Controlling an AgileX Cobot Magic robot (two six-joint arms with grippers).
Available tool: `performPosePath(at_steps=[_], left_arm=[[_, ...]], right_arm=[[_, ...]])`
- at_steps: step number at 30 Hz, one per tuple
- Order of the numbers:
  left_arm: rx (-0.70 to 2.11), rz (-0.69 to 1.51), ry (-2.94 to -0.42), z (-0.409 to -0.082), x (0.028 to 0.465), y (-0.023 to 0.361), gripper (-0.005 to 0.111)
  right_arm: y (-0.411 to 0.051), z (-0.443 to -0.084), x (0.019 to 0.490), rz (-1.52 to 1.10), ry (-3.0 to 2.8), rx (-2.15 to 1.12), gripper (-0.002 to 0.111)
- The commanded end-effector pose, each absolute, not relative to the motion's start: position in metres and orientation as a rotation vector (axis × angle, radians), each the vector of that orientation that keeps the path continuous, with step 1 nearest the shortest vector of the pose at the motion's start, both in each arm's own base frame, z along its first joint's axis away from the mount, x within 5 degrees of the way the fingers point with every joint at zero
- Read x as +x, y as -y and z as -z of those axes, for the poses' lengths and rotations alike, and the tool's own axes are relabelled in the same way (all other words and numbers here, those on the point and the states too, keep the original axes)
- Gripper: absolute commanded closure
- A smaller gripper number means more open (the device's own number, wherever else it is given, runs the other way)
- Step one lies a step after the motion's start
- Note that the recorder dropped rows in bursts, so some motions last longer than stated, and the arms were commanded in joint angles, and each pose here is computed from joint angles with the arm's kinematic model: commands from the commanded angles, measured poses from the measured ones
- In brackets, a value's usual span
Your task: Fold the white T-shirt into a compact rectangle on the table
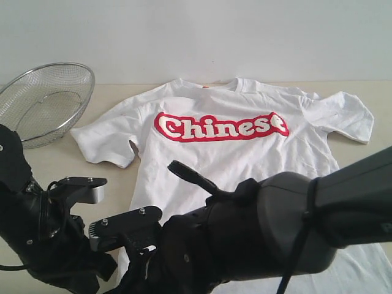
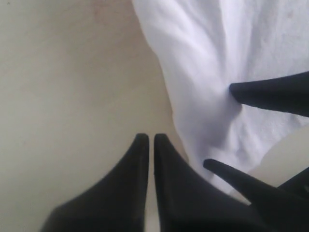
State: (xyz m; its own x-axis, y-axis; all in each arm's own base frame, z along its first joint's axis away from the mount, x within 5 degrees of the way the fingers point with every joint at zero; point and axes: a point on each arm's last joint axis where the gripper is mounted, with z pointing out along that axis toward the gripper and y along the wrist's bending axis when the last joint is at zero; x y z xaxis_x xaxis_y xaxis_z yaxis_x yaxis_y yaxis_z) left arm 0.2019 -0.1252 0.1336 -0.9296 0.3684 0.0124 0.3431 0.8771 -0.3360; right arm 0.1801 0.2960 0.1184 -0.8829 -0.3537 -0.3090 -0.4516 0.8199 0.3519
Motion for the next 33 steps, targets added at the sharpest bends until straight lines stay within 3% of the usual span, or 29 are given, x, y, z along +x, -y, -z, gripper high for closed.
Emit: performPosePath(at_steps=[1, 8, 11, 15, 21, 26, 33], left_arm=[[-0.533, -0.518, 2.962, -0.133, 0.2, 0.125, 0.102], [-0.533, -0.518, 2.962, -0.133, 0.2, 0.125, 0.102], [-0.533, -0.519, 2.957, -0.133, 0.2, 0.125, 0.102], [-0.501, -0.534, 2.97, -0.13, 0.199, 0.125, 0.102], [-0.506, -0.578, 2.878, -0.109, 0.194, 0.133, 0.102], [-0.52, -0.59, 2.794, -0.093, 0.189, 0.139, 0.102], [-0.483, -0.722, 2.81, -0.096, 0.192, 0.147, 0.102]], right_arm=[[-0.292, -0.104, 0.175, -0.57, -2.862, -0.658, 0.064], [-0.289, -0.103, 0.173, -0.522, -2.861, -0.766, 0.107], [-0.288, -0.103, 0.172, -0.517, -2.861, -0.776, 0.108], [-0.289, -0.107, 0.173, -0.529, -2.853, -0.763, 0.096], [-0.29, -0.127, 0.175, -0.589, -2.792, -0.713, 0.045], [-0.29, -0.129, 0.175, -0.595, -2.789, -0.707, 0.042], [-0.29, -0.129, 0.175, -0.597, -2.783, -0.704, 0.042]])
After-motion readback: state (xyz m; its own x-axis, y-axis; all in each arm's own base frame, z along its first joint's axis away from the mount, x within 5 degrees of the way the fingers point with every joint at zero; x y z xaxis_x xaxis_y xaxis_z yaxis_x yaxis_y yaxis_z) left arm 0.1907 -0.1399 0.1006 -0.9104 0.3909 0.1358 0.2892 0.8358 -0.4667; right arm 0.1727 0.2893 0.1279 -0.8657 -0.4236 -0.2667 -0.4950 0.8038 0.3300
